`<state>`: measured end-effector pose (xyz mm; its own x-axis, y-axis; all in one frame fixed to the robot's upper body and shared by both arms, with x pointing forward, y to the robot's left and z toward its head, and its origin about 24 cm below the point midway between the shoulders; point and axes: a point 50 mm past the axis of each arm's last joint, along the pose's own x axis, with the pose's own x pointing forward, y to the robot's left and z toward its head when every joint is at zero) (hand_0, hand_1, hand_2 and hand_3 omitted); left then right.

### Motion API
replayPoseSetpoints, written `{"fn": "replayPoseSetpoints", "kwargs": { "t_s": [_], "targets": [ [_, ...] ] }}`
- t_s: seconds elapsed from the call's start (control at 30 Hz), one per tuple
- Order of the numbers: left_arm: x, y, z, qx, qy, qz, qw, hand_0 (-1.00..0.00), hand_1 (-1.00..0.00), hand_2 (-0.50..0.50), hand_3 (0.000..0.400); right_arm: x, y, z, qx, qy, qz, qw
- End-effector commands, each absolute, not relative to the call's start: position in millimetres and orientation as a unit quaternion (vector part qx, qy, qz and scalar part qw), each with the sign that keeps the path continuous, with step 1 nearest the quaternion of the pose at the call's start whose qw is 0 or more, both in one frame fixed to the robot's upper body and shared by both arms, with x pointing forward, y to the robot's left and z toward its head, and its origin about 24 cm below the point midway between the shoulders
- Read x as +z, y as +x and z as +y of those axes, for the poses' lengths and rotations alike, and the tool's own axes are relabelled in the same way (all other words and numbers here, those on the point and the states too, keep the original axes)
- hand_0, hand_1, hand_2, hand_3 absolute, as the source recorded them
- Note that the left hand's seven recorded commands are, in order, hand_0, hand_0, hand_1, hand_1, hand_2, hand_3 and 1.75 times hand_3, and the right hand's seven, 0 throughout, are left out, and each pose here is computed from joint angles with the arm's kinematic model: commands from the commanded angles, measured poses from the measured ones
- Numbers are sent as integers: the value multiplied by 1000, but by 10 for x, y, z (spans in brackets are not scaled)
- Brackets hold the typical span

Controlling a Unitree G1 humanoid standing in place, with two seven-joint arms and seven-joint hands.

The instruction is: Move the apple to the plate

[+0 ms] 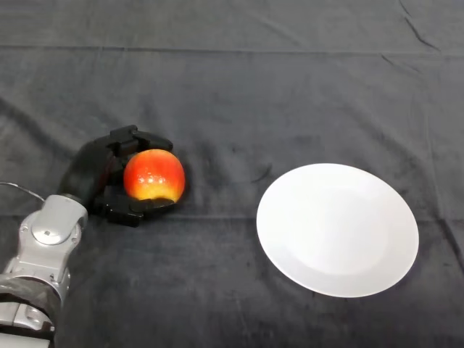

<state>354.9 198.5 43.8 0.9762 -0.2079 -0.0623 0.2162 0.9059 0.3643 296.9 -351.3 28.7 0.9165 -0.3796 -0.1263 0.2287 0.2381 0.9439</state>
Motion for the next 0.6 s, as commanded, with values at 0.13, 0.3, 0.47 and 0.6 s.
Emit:
{"fn": "replayPoseSetpoints", "kwargs": {
  "t_s": [0.13, 0.3, 0.47, 0.6],
  "targets": [
    [833, 3713, 1819, -125, 217, -73, 965, -1000, -1000, 0, 400, 378, 2986, -3573, -194, 584, -84, 783],
    [938, 3716, 1681, -137, 212, -122, 960, -1000, -1000, 0, 400, 378, 2986, -3573, -194, 585, -84, 783],
    [1026, 3695, 1557, -151, 207, -171, 951, -1000, -1000, 0, 400, 378, 2986, -3573, -194, 585, -84, 783],
    [1103, 3676, 1461, -162, 204, -209, 942, -1000, -1000, 0, 400, 378, 2986, -3574, -194, 585, -84, 783]
  ]
}}
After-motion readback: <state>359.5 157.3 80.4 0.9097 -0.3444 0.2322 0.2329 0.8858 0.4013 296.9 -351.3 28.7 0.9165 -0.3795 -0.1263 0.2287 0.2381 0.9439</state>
